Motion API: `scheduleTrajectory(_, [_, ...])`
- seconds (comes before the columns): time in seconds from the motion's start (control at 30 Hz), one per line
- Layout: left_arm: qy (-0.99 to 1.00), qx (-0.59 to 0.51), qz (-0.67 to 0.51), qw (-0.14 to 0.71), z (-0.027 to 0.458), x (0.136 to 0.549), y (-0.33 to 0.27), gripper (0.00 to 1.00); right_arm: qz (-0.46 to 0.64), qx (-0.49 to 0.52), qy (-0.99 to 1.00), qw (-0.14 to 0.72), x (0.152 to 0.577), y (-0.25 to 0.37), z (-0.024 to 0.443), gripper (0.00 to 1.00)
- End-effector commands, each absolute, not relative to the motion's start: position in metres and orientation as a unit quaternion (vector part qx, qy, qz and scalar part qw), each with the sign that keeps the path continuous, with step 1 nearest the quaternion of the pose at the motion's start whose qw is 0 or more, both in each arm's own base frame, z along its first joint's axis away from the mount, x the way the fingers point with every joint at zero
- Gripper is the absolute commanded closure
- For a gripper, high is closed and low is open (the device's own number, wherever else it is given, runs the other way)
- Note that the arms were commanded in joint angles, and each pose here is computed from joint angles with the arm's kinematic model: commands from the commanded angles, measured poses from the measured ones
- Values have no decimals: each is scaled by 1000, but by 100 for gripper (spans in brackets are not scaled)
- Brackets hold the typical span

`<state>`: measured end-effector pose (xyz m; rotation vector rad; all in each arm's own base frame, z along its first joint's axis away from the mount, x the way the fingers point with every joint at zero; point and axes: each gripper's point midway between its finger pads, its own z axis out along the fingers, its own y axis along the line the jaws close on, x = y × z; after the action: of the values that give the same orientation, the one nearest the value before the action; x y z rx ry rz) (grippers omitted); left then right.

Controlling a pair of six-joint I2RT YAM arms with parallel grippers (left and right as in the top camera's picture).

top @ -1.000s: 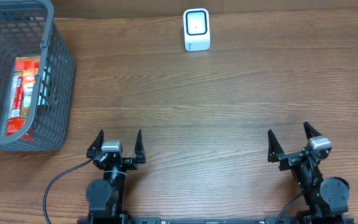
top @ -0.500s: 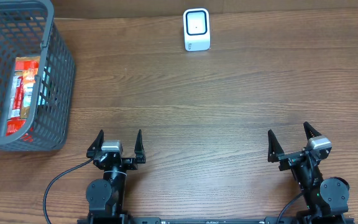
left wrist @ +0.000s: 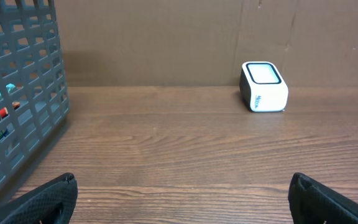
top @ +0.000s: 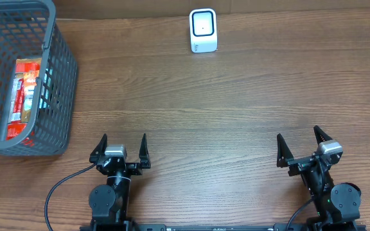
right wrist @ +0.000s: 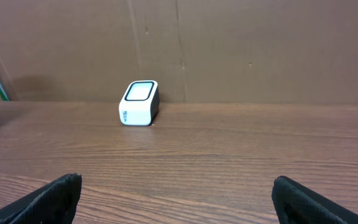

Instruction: Scan the item barcode

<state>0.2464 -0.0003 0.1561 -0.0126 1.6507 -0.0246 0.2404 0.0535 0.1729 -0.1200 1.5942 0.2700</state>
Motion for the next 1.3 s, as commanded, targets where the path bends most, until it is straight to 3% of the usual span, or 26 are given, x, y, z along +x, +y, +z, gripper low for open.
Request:
scheduleTrajectory(0.0, [728, 4, -2, 685, 160, 246, -1, 0, 117, -53, 712, 691, 241, 52, 171, 0])
scheduleTrajectory(0.57, [769, -5, -69, 635, 150, 241, -16, 0, 116, -53, 712, 691, 241, 52, 171, 0])
scheduleTrajectory(0.97, [831, -11, -175, 527, 233, 203, -47, 0, 117, -53, 712, 691, 241, 52, 171, 0])
scheduleTrajectory(1.27, [894, 72, -269, 350, 305, 180, -90, 0, 117, -53, 712, 691, 241, 52, 171, 0])
